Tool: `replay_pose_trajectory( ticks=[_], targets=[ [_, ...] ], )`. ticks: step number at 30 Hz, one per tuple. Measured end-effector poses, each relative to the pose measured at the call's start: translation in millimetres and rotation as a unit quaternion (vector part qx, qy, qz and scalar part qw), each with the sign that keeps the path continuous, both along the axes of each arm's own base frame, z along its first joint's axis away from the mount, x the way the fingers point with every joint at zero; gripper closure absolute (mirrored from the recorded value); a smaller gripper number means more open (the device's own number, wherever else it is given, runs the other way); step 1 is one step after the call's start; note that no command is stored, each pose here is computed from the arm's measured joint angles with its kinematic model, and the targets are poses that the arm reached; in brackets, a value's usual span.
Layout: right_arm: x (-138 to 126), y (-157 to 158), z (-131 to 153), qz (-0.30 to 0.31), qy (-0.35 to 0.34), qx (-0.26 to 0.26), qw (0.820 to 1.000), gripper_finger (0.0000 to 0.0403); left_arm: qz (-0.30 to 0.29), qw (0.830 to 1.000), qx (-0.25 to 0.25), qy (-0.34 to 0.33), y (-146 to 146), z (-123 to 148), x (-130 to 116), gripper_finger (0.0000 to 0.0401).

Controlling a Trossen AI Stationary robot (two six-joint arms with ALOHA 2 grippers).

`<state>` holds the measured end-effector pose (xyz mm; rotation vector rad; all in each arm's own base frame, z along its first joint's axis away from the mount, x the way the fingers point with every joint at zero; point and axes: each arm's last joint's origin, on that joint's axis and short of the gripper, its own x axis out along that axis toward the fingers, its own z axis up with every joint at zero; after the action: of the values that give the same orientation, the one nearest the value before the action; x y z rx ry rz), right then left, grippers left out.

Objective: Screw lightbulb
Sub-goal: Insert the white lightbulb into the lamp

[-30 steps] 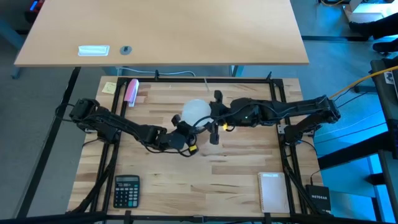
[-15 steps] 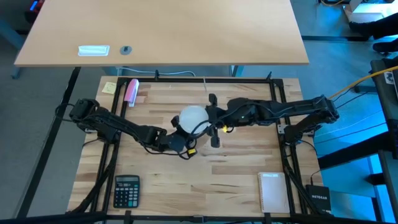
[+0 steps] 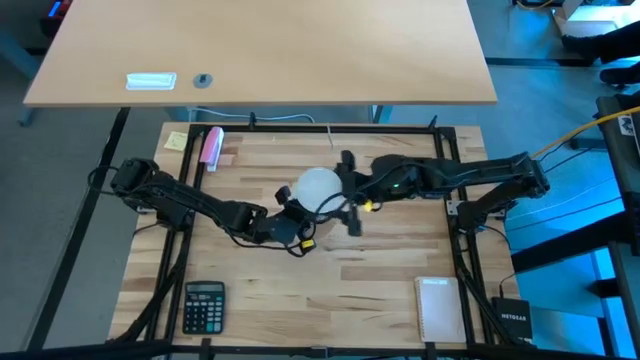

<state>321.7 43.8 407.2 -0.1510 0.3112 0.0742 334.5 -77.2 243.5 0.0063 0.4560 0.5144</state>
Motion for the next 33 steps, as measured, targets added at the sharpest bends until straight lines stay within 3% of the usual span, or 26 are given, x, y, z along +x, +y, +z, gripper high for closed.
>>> replay_pose_trajectory(
  ticks=[10, 14, 23, 29, 33],
  targets=[
    [-63.9, -6.8, 2.5, 0.013, 0.123, 0.04, 0.992, 0.0096, -0.019, 1.0, -0.015, 0.011, 1.0, -7.8, 2.1, 0.0375],
    [-77.7, -8.8, -26.3, 0.003, 0.15, 0.047, 0.988, 0.0096, -0.021, 1.0, -0.011, 0.018, 0.8, -24.8, 13.3, 0.0375],
    [-91.1, -11.9, -100.3, -0.021, 0.109, 0.067, 0.992, 0.0096, -0.059, 0.998, -0.002, 0.013, -2.8, -74.4, 43.9, 0.0375],
    [-93.8, -12.3, -128.3, -0.027, 0.124, 0.074, 0.989, 0.0095, -0.062, 0.997, -0.009, 0.039, -3.6, -105.7, 50.4, 0.0375],
    [-94.3, -12.6, -133.9, -0.029, 0.129, 0.067, 0.989, 0.0095, -0.054, 0.998, -0.017, 0.039, -3.7, -111.2, 51.2, 0.0373]
  ],
)
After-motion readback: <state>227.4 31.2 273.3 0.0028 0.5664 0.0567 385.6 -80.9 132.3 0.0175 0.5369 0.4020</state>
